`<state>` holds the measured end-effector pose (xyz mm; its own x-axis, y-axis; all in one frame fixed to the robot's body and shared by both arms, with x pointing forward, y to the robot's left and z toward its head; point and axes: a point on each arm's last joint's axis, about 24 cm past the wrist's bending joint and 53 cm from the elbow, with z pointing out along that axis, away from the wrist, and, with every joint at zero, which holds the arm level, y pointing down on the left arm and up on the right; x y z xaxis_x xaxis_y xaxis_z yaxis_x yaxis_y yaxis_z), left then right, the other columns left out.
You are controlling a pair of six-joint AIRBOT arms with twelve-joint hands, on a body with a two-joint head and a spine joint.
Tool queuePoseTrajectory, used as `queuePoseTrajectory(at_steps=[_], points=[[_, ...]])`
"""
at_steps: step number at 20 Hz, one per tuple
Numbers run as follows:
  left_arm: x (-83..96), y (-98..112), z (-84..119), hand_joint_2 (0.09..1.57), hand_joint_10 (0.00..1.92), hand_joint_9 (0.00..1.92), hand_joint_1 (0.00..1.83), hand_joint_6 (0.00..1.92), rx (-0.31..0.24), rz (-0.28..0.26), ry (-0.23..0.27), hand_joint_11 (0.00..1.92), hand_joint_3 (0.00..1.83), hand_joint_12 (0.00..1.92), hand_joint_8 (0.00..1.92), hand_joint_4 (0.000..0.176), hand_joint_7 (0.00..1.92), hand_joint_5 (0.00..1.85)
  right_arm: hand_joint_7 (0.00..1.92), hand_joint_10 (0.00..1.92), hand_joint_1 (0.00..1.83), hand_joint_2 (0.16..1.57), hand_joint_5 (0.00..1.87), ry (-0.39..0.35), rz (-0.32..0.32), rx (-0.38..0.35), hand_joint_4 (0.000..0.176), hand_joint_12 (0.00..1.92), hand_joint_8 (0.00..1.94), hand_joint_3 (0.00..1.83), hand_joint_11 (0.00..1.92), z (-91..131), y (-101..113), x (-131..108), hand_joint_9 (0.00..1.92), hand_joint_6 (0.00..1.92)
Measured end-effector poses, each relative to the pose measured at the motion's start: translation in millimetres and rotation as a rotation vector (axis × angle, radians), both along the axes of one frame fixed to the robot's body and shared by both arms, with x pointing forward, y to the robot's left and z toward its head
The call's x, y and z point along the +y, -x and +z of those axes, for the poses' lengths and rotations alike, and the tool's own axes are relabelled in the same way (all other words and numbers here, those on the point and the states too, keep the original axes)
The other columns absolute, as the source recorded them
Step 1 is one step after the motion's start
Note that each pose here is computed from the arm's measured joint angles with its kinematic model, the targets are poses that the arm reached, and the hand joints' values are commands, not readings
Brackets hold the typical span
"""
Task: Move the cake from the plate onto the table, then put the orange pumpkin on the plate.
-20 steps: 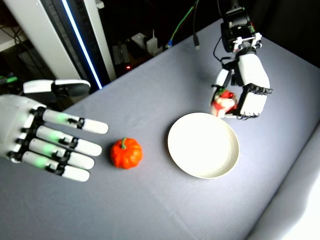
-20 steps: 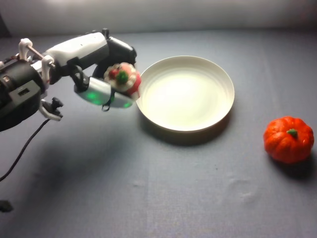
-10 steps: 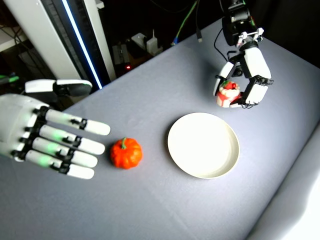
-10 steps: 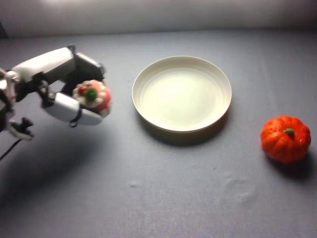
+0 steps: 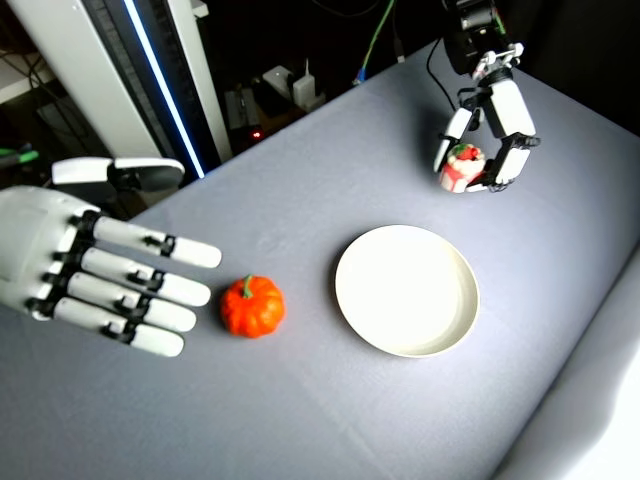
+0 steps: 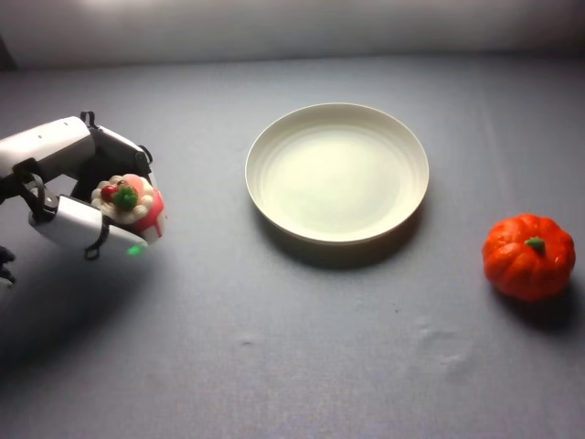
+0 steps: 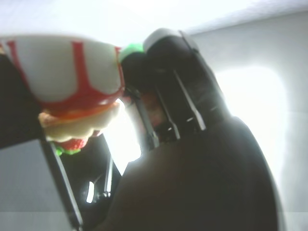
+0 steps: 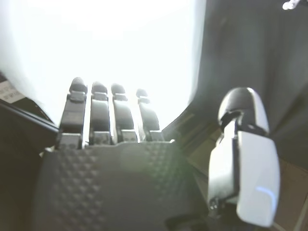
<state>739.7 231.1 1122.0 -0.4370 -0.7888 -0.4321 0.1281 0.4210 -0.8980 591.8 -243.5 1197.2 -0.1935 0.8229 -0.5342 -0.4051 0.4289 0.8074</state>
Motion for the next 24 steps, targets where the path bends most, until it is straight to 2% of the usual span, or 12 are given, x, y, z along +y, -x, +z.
queuePoseTrajectory(at_steps=[4, 6, 7, 9, 10, 12, 15, 16, 20, 22, 23, 24], points=[[9.4, 1, -4, 0.82, 1.79, 0.93, 1.25, 1.12, 0.021, 0.004, -0.053, 0.92, 0.66, 1.92, 1.4, 0.0, 0.96, 0.92, 0.0, 0.0, 0.12, 1.09, 0.0, 0.002, 0.008, -0.002, 0.047, 0.04, 0.0, 0.01, 0.08, 0, 1, 2, 0.0, 0.0], [6.1, 4, -12, 0.82, 1.83, 0.91, 1.25, 1.13, 0.037, -0.015, -0.094, 0.91, 0.68, 1.92, 1.45, 0.0, 0.94, 0.92, 0.0, 0.0, 0.1, 1.09, 0.0, 0.0, 0.01, 0.0, 0.039, 0.05, 0.0, 0.01, 0.06, -1, 1, 3, 0.0, 0.0], [5.3, 5, -15, 0.84, 1.9, 0.87, 1.25, 1.12, 0.046, -0.015, -0.097, 0.91, 0.66, 1.92, 1.51, 0.0, 0.9, 0.91, 0.0, 0.0, 0.1, 1.12, 0.0, -0.002, 0.007, 0.001, 0.041, 0.21, 0.0, 0.0, 0.01, -1, 1, 2, 0.0, 0.0], [3.9, 6, -18, 1.04, 1.92, 0.88, 1.17, 1.15, 0.053, -0.018, -0.098, 0.93, 0.21, 1.92, 1.8, 0.0, 0.86, 0.92, 0.0, 0.0, 0.09, 1.12, 0.0, -0.004, 0.007, 0.003, 0.05, 0.27, 0.0, 0.0, 0.0, -2, 1, 3, 0.0, 0.0], [3.5, 6, -21, 1.0, 1.9, 0.84, 1.22, 1.11, 0.057, -0.019, -0.1, 0.88, 0.35, 1.92, 1.54, 0.0, 0.86, 0.89, 0.0, 0.0, 0.11, 1.12, 0.0, -0.004, 0.007, 0.004, 0.05, 0.28, 0.0, 0.0, 0.0, -2, 1, 3, 0.0, 0.0], [-0.5, 9, -34, 0.95, 1.84, 0.85, 1.24, 1.07, 0.085, -0.024, -0.11, 0.87, 0.43, 1.92, 1.41, 0.0, 0.91, 0.91, 0.0, 0.0, 0.1, 1.13, 0.0, -0.004, 0.007, 0.003, 0.057, 0.36, 0.0, 0.0, 0.0, -2, 1, 3, 0.0, 0.0], [-2.0, 8, -40, 0.95, 1.85, 0.87, 1.26, 0.95, 0.094, -0.025, -0.115, 0.88, 0.38, 1.92, 1.39, 0.0, 0.93, 0.95, 0.0, 0.0, 0.12, 1.13, 0.0, -0.005, 0.008, 0.005, 0.063, 0.26, 0.0, 0.0, 0.0, -3, 1, 3, 0.0, 0.0], [-2.4, 8, -41, 1.03, 1.88, 0.86, 1.19, 1.04, 0.092, -0.025, -0.109, 0.88, 0.18, 1.92, 1.61, 0.0, 0.89, 0.96, 0.0, 0.0, 0.11, 1.13, 0.0, -0.005, 0.008, 0.004, 0.054, 0.29, 0.0, 0.0, 0.0, -3, 1, 3, 0.0, 0.0], [-4.1, 7, -44, 1.09, 1.75, 0.83, 1.24, 0.98, 0.078, -0.031, -0.098, 0.81, 0.13, 1.91, 1.35, 0.0, 0.91, 0.93, 0.0, 0.0, 0.13, 1.14, 0.0, -0.005, 0.008, 0.004, 0.045, 0.13, 0.0, 0.0, 0.0, -3, 1, 3, 0.0, 0.0], [-4.1, 7, -44, 1.15, 1.41, 0.69, 1.21, 1.16, 0.075, -0.031, -0.095, 0.63, 0.02, 1.77, 1.19, 0.0, 0.94, 0.82, 0.0, 0.0, 0.13, 1.13, 0.0, -0.005, 0.008, 0.005, 0.063, 0.01, 0.0, 0.0, 0.0, -3, 1, 3, 0.0, 0.0], [-4.4, 7, -43, 1.02, 0.84, 0.58, 1.24, 0.57, 0.074, -0.03, -0.09, 0.41, 0.0, 1.44, 0.59, 0.0, 0.72, 0.63, 0.0, 0.0, 0.13, 1.12, 0.0, -0.005, 0.008, 0.004, 0.066, 0.01, 0.0, 0.0, 0.0, -3, 1, 3, 0.0, 0.0], [-4.5, 7, -42, 0.96, 0.45, 0.51, 1.24, 0.19, 0.07, -0.031, -0.087, 0.21, 0.0, 1.26, 0.21, 0.0, 0.61, 0.57, 0.0, 0.0, 0.13, 1.13, 0.0, -0.005, 0.008, 0.004, 0.057, 0.01, 0.0, 0.0, 0.01, -3, 1, 3, 0.0, 0.0]])
